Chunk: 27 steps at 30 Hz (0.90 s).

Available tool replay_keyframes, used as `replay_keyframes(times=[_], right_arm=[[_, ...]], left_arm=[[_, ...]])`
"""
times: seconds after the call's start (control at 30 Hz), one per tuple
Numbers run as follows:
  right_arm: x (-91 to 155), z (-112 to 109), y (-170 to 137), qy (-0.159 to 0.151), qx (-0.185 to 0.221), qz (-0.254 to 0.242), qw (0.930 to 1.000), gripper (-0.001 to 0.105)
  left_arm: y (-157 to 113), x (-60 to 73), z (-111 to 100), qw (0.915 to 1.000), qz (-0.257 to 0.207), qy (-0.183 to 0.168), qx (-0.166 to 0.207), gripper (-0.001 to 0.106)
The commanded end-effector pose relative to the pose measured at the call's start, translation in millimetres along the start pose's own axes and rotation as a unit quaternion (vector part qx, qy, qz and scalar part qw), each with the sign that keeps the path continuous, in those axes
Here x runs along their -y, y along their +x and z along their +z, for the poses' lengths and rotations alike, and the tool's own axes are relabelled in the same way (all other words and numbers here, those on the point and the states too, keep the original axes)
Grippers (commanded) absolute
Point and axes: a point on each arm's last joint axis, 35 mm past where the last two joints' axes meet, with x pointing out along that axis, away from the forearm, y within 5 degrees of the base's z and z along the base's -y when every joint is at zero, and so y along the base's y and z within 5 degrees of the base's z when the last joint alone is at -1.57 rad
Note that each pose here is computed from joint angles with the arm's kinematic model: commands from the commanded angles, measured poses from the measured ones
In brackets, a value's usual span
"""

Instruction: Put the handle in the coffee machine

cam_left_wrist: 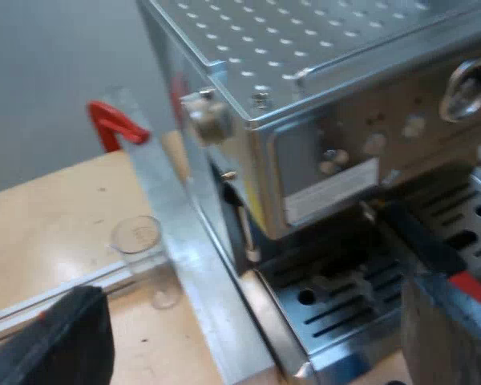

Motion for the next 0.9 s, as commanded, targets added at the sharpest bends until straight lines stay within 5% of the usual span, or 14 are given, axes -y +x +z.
replay_keyframes(times=[0.03, 0.17, 0.23, 0.47, 0.8, 0.9], right_arm=[[-3, -1, -12, -0.016, 0.022, -0.003, 0.9996, 0.067], [-9, -5, -26, -0.042, 0.053, 0.004, 0.9977, 0.067], [-16, -12, -43, -0.052, 0.090, 0.008, 0.9946, 0.067], [-27, -25, -67, -0.060, 0.133, -0.008, 0.9893, 0.067], [-48, -59, -102, -0.072, 0.187, -0.004, 0.9797, 0.067], [-54, -72, -107, -0.076, 0.199, -0.008, 0.9771, 0.067]], left_arm=[[-8, -0.7, 1, 0.9994, 0.026, -0.009, 0.020, 0.075], [-11, -1.1, 0, 0.9988, 0.038, -0.012, 0.026, 0.075], [-27, 1.0, -11, 0.9948, 0.083, -0.022, 0.054, 0.075], [-44, 7.9, -32, 0.9939, 0.085, -0.019, 0.068, 0.075], [-80, 22.6, -77, 0.9874, 0.083, -0.011, 0.134, 0.075], [-77, 21.9, -81, 0.9893, 0.084, -0.015, 0.119, 0.075]])
